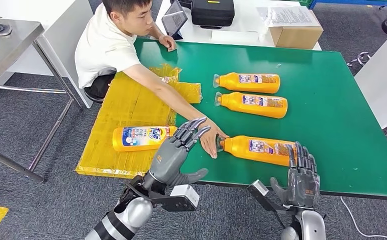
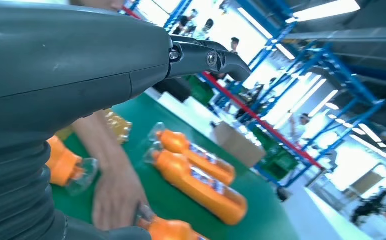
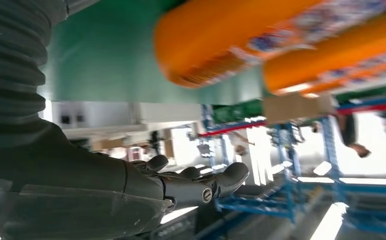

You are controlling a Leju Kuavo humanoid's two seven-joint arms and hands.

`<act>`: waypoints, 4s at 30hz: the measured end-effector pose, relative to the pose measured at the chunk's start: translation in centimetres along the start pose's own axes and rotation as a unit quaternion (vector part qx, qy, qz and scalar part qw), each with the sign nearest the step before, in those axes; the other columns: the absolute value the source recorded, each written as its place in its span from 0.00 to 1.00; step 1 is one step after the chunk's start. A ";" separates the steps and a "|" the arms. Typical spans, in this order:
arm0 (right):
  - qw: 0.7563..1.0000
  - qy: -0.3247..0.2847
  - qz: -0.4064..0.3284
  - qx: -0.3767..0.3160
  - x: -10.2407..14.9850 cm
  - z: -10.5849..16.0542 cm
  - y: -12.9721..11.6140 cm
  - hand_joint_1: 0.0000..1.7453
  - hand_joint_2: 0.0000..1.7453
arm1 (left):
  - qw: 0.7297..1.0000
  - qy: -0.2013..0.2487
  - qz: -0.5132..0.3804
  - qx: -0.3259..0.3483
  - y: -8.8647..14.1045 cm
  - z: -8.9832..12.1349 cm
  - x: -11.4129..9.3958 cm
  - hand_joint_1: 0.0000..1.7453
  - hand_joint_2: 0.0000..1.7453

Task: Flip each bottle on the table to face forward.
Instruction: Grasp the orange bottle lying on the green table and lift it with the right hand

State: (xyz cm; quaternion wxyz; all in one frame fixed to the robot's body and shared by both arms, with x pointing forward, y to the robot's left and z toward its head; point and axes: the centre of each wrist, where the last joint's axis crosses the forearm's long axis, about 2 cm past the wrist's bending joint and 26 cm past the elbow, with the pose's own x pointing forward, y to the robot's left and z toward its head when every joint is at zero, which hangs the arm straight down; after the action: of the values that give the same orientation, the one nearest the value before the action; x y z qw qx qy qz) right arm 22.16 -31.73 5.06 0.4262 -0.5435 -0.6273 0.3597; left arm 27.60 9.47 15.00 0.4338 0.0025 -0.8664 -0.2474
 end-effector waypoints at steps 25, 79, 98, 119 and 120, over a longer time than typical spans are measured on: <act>0.995 -0.010 0.040 0.094 -4.6 -6.1 3.6 0.00 1.00 | 0.996 -0.070 0.045 -0.018 -1.6 0.5 2.7 0.00 1.00; 0.920 0.009 -0.163 0.356 -6.5 -12.3 3.7 1.00 1.00 | 0.991 -0.053 0.120 -0.040 -2.8 -0.2 2.8 0.00 1.00; 0.862 -0.039 -0.488 0.128 5.6 -6.6 3.0 1.00 1.00 | 0.770 0.301 0.539 0.159 -4.0 4.4 -2.7 0.00 1.00; 0.792 -0.193 -0.539 0.212 16.9 -5.2 2.2 1.00 1.00 | 0.766 0.233 0.580 0.147 -3.8 2.6 -1.8 0.00 1.00; 0.792 -0.194 -0.539 0.213 17.0 -5.2 2.3 1.00 1.00 | 0.766 0.233 0.580 0.148 -3.8 2.6 -1.8 0.00 1.00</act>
State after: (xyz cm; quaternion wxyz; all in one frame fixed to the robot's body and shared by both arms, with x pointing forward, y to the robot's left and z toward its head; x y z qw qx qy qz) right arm 27.04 -14.67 7.40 0.5253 0.0680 -0.7955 0.2943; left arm 25.97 7.67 10.75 0.6773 -0.3791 -0.6010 0.1907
